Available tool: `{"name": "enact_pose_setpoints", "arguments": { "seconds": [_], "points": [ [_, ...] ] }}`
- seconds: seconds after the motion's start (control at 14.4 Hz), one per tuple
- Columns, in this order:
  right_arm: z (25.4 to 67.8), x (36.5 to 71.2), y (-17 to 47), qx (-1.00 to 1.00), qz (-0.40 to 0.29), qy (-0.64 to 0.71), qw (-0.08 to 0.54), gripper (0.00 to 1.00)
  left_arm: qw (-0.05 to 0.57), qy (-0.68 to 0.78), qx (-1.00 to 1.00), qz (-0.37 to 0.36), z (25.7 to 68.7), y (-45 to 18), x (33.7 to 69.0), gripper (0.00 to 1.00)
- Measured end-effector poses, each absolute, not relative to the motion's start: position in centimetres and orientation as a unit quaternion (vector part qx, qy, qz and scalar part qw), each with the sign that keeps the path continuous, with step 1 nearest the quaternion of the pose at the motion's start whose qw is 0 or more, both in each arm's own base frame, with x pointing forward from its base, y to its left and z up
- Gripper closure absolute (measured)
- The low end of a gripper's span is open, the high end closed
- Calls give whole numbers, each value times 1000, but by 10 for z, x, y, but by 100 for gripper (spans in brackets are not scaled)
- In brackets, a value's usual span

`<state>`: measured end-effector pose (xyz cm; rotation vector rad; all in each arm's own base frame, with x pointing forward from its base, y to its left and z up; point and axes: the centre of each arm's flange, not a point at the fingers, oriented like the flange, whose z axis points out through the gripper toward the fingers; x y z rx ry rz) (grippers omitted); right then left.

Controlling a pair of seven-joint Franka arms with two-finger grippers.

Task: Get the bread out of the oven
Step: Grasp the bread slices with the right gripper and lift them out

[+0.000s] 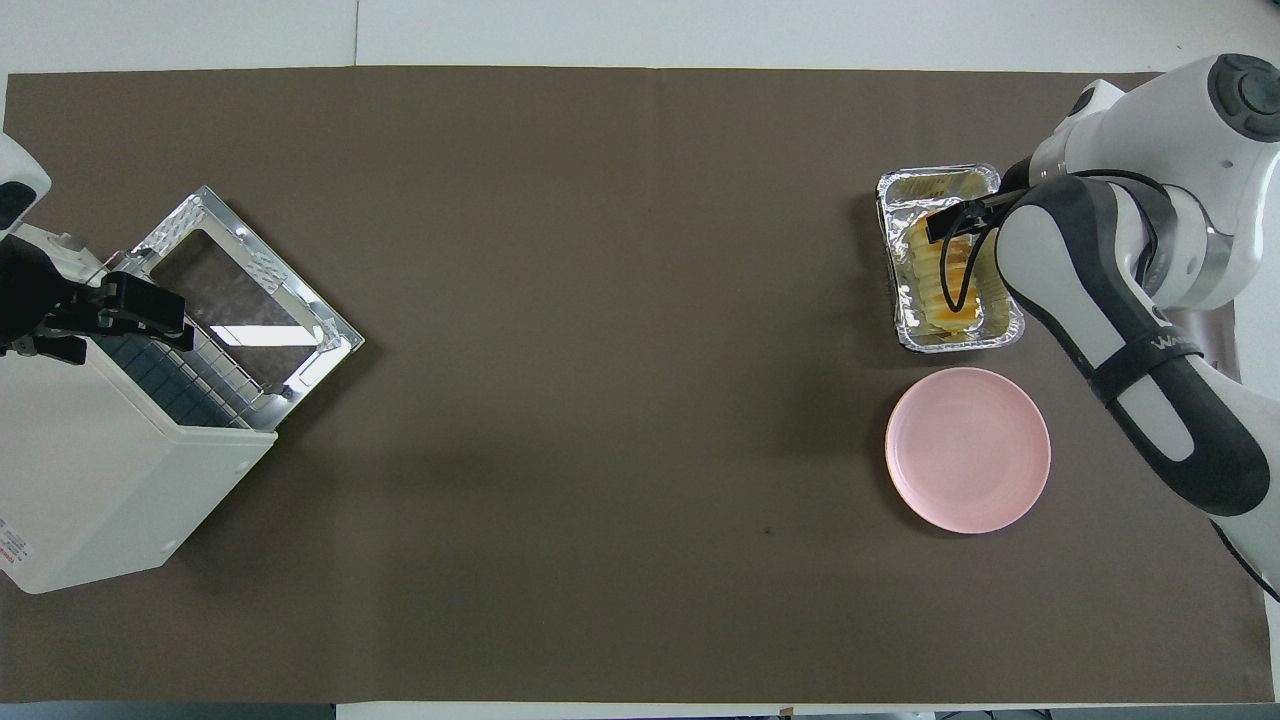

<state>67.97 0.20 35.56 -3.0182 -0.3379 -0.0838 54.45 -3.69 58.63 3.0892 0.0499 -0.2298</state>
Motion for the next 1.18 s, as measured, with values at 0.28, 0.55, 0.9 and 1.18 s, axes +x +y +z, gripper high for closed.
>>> {"name": "enact_pose_setpoints", "arguments": {
  "seconds": [0.28,0.55,0.9,1.18],
  "points": [
    [328,669,4,-992,-29,-110,50,0,22,16,997,-74,586,-37,545,0],
    [312,658,6,-992,-27,-110,49,4,22,16,997,-74,586,-37,545,0],
    [316,656,14,-992,-28,-117,48,41,22,16,997,-74,586,-37,545,0],
    [320,656,14,-992,-30,-117,48,82,22,16,997,-74,586,-37,545,0]
  ]
}}
